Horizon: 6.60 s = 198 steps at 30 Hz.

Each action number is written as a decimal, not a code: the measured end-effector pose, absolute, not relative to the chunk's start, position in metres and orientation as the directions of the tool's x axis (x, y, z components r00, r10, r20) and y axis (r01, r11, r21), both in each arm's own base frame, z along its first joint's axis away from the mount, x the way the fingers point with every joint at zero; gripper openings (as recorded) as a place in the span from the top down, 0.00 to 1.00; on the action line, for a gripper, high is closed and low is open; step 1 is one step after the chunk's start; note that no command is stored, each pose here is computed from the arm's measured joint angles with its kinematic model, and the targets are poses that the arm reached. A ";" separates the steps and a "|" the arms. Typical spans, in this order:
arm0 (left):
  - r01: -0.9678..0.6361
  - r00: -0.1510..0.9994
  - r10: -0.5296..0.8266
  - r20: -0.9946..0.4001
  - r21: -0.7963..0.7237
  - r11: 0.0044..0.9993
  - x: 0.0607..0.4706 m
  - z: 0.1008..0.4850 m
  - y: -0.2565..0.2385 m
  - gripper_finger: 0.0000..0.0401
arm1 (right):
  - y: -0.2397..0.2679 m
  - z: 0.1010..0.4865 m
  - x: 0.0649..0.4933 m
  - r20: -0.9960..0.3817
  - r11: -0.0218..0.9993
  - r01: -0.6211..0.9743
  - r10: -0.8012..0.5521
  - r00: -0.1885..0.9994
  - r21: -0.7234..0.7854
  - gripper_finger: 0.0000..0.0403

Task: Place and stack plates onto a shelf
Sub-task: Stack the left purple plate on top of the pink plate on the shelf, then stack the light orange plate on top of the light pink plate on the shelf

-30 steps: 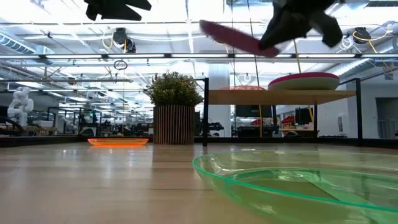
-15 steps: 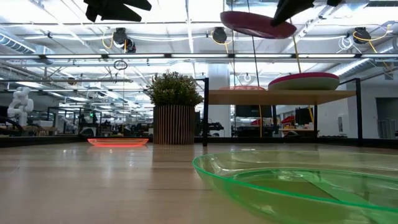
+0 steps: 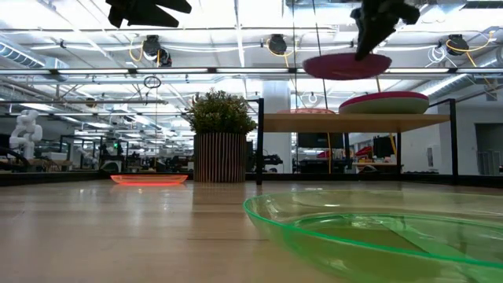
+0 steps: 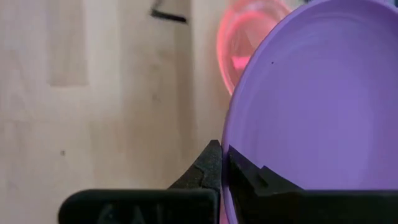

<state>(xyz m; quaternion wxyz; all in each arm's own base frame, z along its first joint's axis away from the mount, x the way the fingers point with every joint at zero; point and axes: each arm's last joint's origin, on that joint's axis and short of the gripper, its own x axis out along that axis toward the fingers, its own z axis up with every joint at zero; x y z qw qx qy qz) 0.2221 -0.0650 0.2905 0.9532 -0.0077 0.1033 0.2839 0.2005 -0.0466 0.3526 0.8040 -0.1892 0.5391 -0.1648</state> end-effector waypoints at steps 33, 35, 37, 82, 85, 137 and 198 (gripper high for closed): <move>-0.501 0.842 0.495 -0.216 0.029 0.865 0.223 0.290 -0.066 0.32 | -0.090 0.348 0.177 -0.873 0.890 0.263 -0.433 0.226 -0.373 1.00; -0.501 0.842 0.494 -0.216 0.029 0.865 0.223 0.290 -0.066 0.32 | -0.090 0.346 0.177 -0.876 0.888 0.278 -0.431 0.219 -0.367 1.00; -0.501 0.842 0.494 -0.216 0.030 0.865 0.223 0.290 -0.066 0.32 | -0.090 0.340 0.177 -0.884 0.888 0.285 -0.423 0.200 -0.361 1.00; -0.473 0.856 0.465 -0.224 0.023 0.881 0.223 0.290 -0.067 0.32 | -0.085 0.310 0.160 -0.848 0.854 0.297 -0.492 0.198 -0.426 0.95; -0.473 0.856 0.466 -0.224 0.023 0.881 0.223 0.290 -0.067 0.32 | -0.085 0.309 0.160 -0.834 0.835 0.307 -0.521 0.178 -0.456 0.90; -0.599 0.580 0.511 -0.634 0.094 0.795 0.212 0.242 -0.007 0.32 | 0.061 0.245 0.176 -0.680 0.997 0.076 -0.058 0.731 -0.004 0.77; -0.522 0.126 0.468 -0.875 0.343 0.781 0.250 0.127 0.054 0.83 | 0.061 0.249 0.184 -0.610 0.994 0.062 -0.105 0.785 -0.090 0.77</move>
